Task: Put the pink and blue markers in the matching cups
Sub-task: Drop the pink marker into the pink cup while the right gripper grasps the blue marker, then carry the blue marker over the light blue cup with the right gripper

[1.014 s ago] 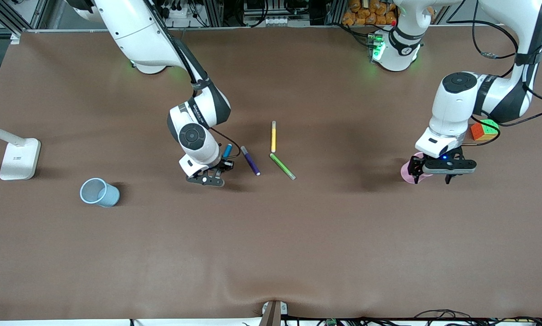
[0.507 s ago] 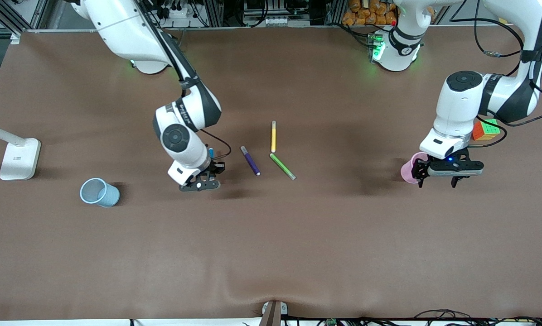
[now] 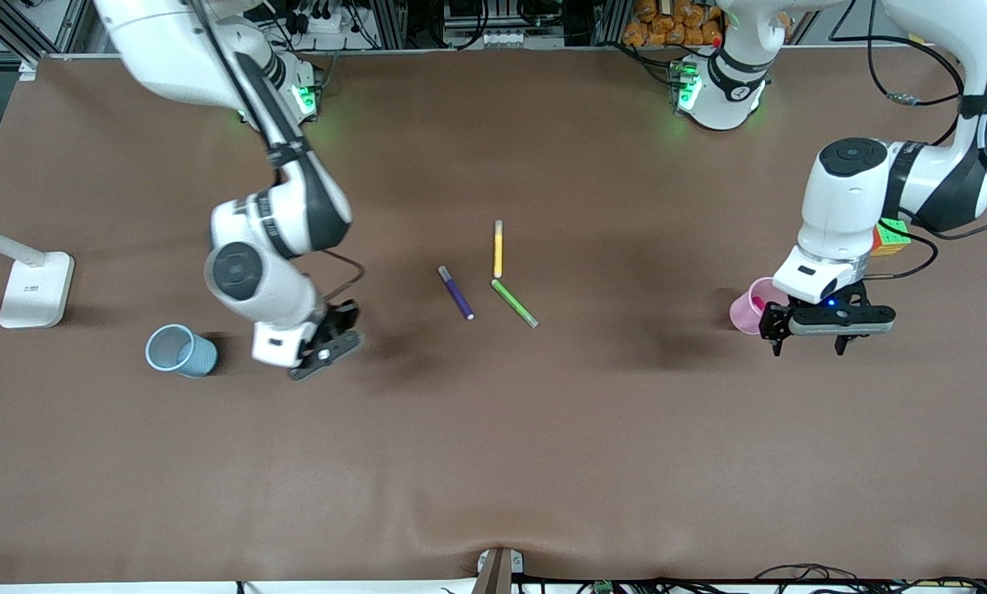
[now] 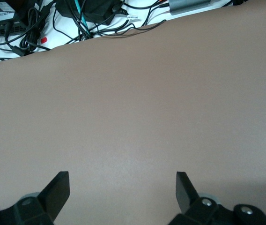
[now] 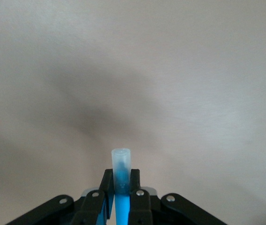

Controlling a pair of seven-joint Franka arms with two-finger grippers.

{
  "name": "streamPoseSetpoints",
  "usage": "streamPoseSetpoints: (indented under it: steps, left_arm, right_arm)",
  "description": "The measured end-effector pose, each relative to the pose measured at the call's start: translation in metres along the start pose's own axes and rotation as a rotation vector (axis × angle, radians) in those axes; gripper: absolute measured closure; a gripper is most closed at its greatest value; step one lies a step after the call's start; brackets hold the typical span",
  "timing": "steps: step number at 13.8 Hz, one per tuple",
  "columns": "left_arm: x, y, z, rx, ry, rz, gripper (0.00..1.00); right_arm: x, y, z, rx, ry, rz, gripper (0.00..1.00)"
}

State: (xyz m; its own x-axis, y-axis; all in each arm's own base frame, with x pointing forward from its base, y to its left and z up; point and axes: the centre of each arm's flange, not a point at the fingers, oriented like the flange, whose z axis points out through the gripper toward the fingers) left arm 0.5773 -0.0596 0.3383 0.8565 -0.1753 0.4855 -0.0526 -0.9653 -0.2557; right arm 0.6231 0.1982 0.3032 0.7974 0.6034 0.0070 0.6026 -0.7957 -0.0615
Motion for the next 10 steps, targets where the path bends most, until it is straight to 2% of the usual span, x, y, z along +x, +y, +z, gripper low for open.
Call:
streamPoseSetpoints:
  steps: [4, 5, 8, 10]
  left_arm:
    - [0.010, -0.001, 0.011, -0.001, 0.004, 0.032, 0.00]
    - [0.014, -0.004, 0.010, 0.002, 0.011, 0.034, 0.00]
    - [0.028, -0.015, 0.005, 0.004, 0.017, 0.047, 0.00]
    - [0.039, -0.019, 0.002, -0.001, -0.033, 0.031, 0.00]
  right_arm:
    - [-0.024, 0.063, -0.034, -0.002, 0.046, -0.193, 0.83]
    - [-0.031, 0.074, -0.039, 0.029, 0.070, -0.210, 0.83]
    - [-0.053, 0.103, -0.052, 0.179, 0.174, -0.247, 0.83]
    - [-0.073, 0.126, -0.060, 0.247, 0.231, -0.278, 0.83]
